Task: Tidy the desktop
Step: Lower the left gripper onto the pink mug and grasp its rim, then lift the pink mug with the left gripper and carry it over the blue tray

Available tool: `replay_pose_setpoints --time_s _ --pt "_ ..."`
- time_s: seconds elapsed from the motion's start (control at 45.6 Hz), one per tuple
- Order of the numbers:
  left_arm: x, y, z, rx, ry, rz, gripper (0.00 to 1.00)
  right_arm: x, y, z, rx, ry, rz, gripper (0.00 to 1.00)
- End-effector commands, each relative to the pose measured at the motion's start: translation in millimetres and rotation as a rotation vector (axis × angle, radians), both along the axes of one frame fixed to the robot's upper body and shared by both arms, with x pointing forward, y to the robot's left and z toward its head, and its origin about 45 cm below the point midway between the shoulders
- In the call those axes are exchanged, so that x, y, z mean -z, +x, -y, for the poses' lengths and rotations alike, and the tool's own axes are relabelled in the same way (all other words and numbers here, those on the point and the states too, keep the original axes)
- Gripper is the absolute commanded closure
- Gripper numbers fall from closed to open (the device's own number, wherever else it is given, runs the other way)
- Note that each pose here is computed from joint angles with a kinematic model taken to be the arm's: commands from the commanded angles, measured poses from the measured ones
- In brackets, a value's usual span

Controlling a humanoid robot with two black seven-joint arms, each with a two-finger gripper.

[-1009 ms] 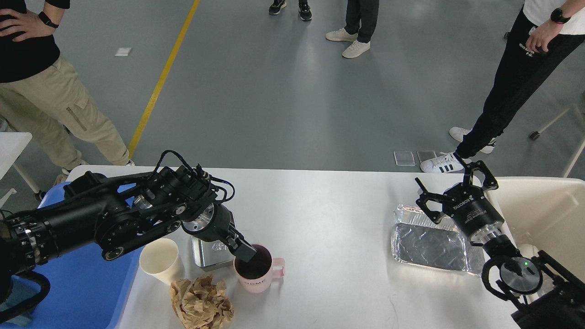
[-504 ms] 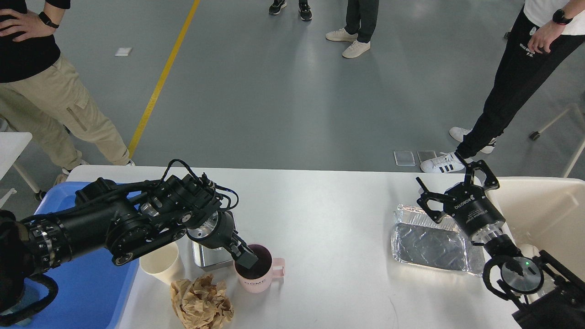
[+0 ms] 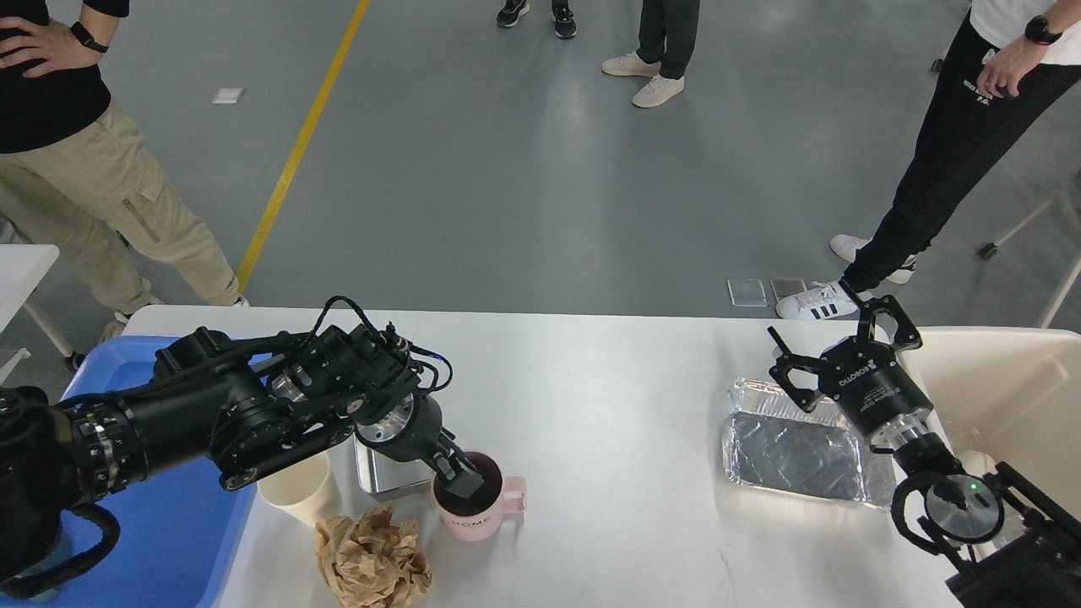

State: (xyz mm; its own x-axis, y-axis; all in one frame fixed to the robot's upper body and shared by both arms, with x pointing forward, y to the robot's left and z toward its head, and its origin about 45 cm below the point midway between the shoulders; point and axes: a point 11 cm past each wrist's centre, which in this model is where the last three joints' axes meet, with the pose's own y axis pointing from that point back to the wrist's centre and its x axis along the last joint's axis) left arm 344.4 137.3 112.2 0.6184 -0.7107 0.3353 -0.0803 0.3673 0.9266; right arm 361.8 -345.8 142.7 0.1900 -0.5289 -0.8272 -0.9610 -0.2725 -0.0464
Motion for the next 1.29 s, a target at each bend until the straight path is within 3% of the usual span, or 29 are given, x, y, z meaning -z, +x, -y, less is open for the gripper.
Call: replay_pose_setpoints --time_s 0.0,0.175,0.504,0.702,0.943,1.272 --pt "1.2 -1.4 -1.1 0.020 0.010 -0.001 0.46 -0.3 0.0 0.7 0.001 -0.001 0.001 0.00" --pt "1.9 -3.1 -0.9 0.025 0.004 -0.013 0.70 -0.1 0.0 0.1 0.001 0.000 0.001 0.00" --pt "2.8 -3.3 -6.7 0.048 0.006 -0.025 0.91 0.0 0.1 0.2 0.002 0.000 0.000 0.00" --pt "1.6 -2.0 -8.4 0.049 0.001 -0.029 0.98 0.0 0.1 0.2 0.002 0.000 0.000 0.00" --pt "-6.1 2.5 -4.4 0.056 -0.012 -0.023 1.00 0.4 0.0 0.5 0.003 -0.001 -0.001 0.00" --pt "-71.4 27.9 33.1 0.079 -0.133 0.014 0.99 2.4 0.3 1.4 0.008 -0.003 -0.008 0.00"
